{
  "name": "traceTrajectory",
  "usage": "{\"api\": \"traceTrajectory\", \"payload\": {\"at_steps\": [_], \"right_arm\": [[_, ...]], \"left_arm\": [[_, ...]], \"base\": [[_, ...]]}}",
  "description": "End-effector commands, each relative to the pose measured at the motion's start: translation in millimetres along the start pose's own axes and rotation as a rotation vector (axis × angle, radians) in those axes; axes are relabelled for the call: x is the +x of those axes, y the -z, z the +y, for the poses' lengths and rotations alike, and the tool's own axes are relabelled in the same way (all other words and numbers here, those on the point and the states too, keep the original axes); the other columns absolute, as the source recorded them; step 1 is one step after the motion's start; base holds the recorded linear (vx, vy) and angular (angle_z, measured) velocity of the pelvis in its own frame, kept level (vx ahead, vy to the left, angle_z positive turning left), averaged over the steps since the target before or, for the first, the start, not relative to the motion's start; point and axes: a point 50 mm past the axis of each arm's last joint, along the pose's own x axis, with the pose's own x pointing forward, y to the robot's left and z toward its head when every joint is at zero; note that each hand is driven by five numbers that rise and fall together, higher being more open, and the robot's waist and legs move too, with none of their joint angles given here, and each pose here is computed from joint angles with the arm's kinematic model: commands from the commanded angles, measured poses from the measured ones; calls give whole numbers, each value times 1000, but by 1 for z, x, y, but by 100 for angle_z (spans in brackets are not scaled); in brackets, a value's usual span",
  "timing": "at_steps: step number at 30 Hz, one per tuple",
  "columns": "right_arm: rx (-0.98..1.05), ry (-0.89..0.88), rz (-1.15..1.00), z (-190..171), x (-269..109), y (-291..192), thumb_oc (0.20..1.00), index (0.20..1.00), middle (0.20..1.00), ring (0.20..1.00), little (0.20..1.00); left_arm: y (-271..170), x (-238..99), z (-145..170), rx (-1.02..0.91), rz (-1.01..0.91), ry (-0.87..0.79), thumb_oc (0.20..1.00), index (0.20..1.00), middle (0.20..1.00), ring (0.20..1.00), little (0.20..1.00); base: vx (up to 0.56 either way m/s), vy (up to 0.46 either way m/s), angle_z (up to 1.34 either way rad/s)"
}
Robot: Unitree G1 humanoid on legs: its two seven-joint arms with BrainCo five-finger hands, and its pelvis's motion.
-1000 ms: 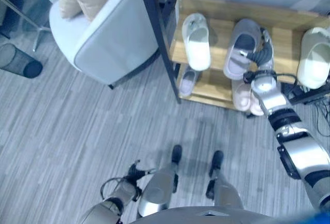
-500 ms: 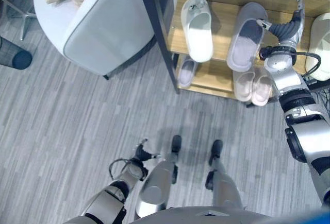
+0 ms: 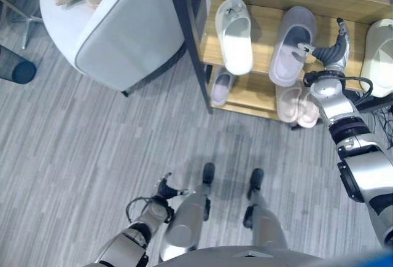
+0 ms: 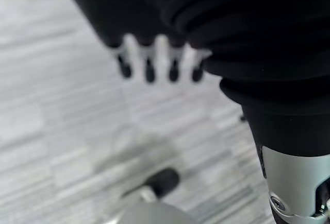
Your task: Arrange the slippers neatly on the shoe rack.
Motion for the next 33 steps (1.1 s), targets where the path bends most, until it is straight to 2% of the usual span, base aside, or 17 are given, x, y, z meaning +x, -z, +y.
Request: {"api": "traceTrajectory", "payload": {"at_steps": [1,7,18,27,28,29,33], "right_arm": [[93,44,-77,-17,10,-17,1000,1000,1000,1000,1000],[134,67,-49,-22,18,-21,1000,1000,1000,1000,1000],[57,124,24,-40,40,-23,1000,1000,1000,1000,1000],[-2,162,-41,-52,49,-42,1000,1000,1000,1000,1000],[-5,163,-43,-52,49,-42,335,335,335,335,335],[-27,167,-38,-53,48,-38,200,200,200,200,200],[-15,163,-23,-43,39,-26,200,200,200,200,200]], "left_arm": [[0,-2,-8,-27,5,-1,1000,1000,1000,1000,1000],[-4,0,-1,-66,0,-28,1000,1000,1000,1000,1000],[6,-2,-1,-102,28,-27,1000,1000,1000,1000,1000],[2,-3,-5,-94,0,-15,1000,1000,1000,1000,1000],[2,-3,-5,-94,-2,-15,1000,1000,1000,1000,1000],[0,-3,-5,-97,-8,-21,1000,1000,1000,1000,1000],[-3,-2,-7,-96,-18,-22,1000,1000,1000,1000,1000]], "base": [[9,2,3],[1,-4,3],[4,-3,3],[21,3,4],[22,3,3],[18,4,5],[10,4,3]]}}
